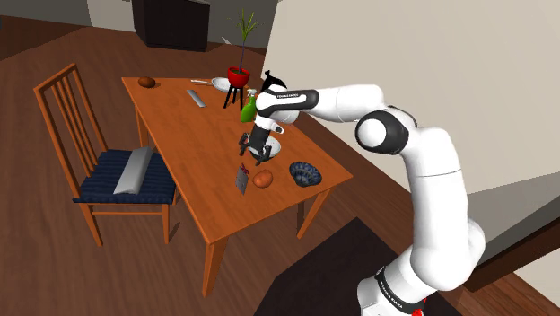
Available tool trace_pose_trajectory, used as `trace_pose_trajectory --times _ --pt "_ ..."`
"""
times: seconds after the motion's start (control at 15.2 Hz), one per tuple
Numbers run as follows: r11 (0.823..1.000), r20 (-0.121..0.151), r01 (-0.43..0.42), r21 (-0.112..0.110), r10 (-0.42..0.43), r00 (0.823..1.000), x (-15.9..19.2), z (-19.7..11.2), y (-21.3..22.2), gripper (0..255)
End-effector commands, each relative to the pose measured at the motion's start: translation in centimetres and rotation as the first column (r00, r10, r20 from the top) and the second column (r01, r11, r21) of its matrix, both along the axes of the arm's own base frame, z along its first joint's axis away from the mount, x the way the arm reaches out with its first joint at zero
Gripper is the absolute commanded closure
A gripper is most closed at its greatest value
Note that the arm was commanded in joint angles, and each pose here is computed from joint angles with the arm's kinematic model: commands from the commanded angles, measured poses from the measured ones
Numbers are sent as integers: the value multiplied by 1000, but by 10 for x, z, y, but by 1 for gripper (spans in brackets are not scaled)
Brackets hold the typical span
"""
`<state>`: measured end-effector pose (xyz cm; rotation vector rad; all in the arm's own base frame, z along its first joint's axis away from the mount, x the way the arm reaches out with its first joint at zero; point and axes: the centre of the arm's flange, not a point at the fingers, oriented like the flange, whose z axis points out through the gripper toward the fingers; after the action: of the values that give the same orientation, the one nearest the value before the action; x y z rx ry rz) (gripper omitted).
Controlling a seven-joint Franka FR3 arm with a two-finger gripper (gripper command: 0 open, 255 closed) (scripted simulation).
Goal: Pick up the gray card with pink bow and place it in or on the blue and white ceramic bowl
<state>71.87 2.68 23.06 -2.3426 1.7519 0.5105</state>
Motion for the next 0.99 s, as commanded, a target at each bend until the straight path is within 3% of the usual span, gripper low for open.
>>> trace_pose_trajectory --times 0.0,0.2,0.73,0.92 --pt "998 -28 56 12 -56 998 11 -25 -7 0" --pt "990 -69 138 27 -136 988 28 -63 -17 0" --pt "990 -70 141 27 -138 988 21 -100 -1 0" --pt "990 -70 141 27 -138 988 21 -100 -1 0"
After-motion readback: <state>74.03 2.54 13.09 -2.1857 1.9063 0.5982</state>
